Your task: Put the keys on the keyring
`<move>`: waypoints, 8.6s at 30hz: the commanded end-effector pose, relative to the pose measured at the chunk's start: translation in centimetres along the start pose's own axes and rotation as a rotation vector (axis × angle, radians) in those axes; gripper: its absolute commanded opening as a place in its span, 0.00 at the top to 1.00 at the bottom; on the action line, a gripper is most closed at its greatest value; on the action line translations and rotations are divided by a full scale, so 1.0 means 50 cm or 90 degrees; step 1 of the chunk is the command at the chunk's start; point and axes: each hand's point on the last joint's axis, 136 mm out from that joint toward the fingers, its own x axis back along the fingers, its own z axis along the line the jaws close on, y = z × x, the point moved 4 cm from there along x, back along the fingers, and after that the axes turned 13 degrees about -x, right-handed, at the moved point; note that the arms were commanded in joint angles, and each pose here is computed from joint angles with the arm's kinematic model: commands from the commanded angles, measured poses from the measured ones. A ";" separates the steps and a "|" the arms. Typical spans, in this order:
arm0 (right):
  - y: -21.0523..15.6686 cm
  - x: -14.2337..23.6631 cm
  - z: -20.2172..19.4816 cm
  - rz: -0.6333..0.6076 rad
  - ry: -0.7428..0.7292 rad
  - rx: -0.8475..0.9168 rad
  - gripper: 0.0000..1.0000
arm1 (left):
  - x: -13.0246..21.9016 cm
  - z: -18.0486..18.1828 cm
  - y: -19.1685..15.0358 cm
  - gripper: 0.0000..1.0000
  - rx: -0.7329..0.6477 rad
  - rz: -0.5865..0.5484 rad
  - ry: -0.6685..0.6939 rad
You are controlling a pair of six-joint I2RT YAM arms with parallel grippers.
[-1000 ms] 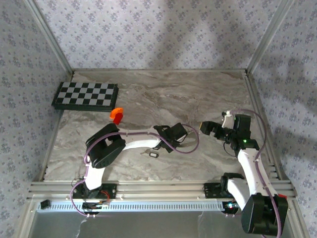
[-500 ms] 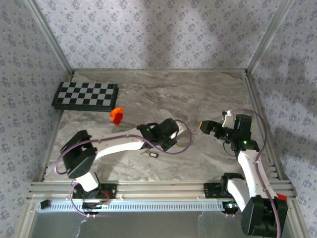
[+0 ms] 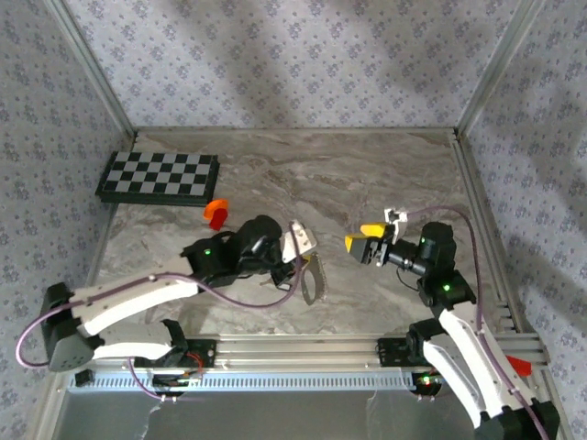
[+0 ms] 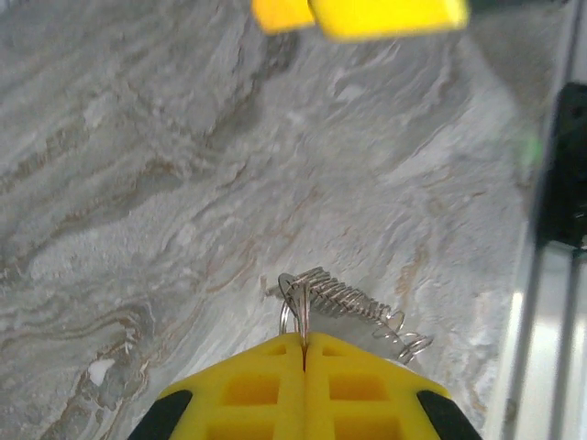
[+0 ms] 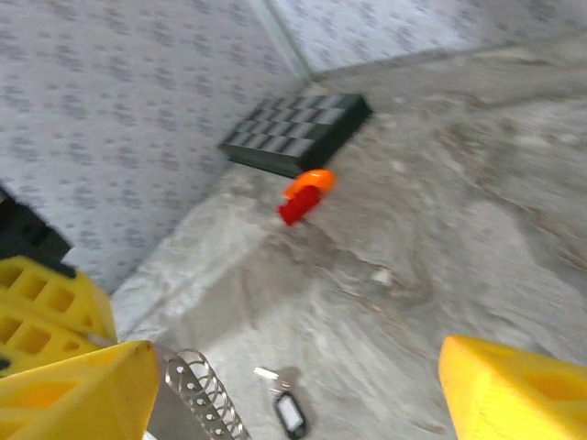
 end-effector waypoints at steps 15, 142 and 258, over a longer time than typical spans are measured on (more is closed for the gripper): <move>-0.079 -0.018 0.215 0.059 0.255 0.334 0.43 | 0.126 -0.022 0.030 1.00 -0.119 -0.096 -0.025; 0.013 -0.003 0.317 -0.082 0.453 0.283 1.00 | 0.209 -0.051 0.139 0.63 -0.096 -0.436 -0.065; -0.102 -0.069 0.271 0.080 0.208 0.514 1.00 | 0.130 -0.058 0.046 1.00 -0.129 -0.082 -0.136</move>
